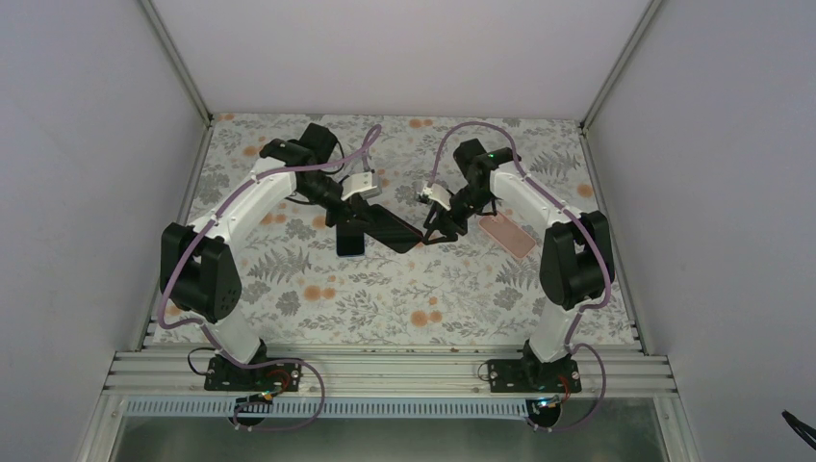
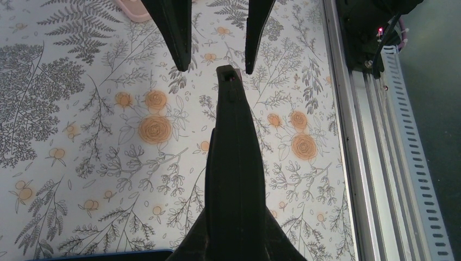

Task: Take the phone out of the phone case
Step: Remove the phone case from the phone.

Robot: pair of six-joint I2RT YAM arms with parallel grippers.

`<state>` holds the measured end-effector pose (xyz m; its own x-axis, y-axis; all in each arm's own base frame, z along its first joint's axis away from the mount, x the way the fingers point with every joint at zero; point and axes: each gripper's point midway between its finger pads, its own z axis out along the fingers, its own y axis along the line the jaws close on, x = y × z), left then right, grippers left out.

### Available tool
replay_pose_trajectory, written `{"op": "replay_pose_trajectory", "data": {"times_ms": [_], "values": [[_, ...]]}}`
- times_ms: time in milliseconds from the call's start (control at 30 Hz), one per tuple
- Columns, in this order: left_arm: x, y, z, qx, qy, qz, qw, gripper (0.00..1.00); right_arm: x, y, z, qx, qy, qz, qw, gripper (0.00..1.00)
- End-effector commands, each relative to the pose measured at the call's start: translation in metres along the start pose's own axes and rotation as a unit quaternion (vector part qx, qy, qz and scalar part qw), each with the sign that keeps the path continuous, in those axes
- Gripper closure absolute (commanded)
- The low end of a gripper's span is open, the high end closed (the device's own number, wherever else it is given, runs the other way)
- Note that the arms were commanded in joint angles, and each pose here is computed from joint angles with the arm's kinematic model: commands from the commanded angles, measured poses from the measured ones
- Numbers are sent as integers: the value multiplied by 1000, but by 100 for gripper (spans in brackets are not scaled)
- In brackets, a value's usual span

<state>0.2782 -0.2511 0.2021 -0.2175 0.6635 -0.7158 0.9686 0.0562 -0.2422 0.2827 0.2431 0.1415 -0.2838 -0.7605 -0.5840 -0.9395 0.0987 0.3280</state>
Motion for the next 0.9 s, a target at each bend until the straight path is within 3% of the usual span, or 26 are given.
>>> {"op": "replay_pose_trajectory", "data": {"times_ms": [0, 867], "values": [[-18, -6, -6, 10, -35, 19, 999, 98, -7, 11, -7, -13, -16, -16, 1000, 46], [-20, -12, -10, 14, -39, 22, 999, 98, -5, -13, -9, 18, -20, -6, 1000, 46]]}}
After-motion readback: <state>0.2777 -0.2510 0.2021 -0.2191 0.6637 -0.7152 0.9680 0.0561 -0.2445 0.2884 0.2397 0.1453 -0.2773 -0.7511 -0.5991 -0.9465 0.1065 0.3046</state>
